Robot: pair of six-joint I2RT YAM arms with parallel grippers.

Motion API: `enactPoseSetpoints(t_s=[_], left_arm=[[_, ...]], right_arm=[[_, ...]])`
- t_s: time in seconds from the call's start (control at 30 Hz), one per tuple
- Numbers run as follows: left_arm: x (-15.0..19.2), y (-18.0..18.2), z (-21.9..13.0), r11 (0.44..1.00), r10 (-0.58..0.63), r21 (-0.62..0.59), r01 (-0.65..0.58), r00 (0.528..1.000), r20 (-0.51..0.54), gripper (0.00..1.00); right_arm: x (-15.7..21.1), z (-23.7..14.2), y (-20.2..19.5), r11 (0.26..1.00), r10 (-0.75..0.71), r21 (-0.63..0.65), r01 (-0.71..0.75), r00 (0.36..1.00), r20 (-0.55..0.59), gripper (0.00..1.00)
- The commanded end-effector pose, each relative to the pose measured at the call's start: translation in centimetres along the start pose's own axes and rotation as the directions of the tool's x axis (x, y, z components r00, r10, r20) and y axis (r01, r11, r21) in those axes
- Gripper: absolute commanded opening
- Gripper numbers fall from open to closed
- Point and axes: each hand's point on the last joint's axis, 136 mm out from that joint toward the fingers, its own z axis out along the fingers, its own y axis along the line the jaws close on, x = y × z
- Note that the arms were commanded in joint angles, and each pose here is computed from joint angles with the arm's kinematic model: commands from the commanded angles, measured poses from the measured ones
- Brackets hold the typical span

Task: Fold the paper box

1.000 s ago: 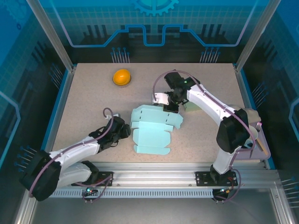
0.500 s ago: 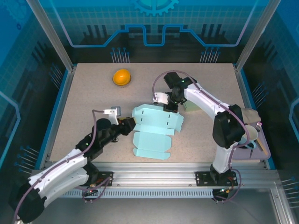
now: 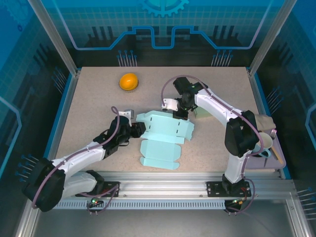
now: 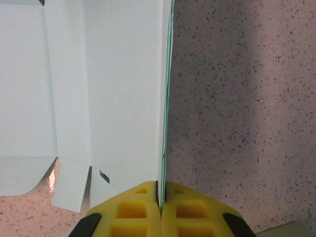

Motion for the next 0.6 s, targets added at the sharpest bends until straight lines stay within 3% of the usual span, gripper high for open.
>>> enactPoseSetpoints(t_s=[0.0, 0.37, 0.57], left_arm=[[-0.8, 1.3, 0.7, 0.997, 0.02, -0.075, -0.02, 1.0, 0.0, 0.42], [2.2, 4.9, 2.0, 0.974, 0.038, -0.219, -0.062, 0.993, -0.109, 0.29], [3.6, 3.8, 2.7, 0.988, 0.037, -0.139, -0.062, 0.984, -0.173, 0.26]], right_arm=[[-0.4, -1.3, 0.2, 1.0, 0.0, 0.016, 0.0, 0.999, 0.034, 0.0], [-0.4, -1.3, 0.3, 1.0, -0.008, 0.013, 0.008, 0.999, 0.038, 0.0], [-0.7, -1.4, 0.2, 1.0, -0.009, 0.012, 0.008, 0.999, 0.052, 0.0]])
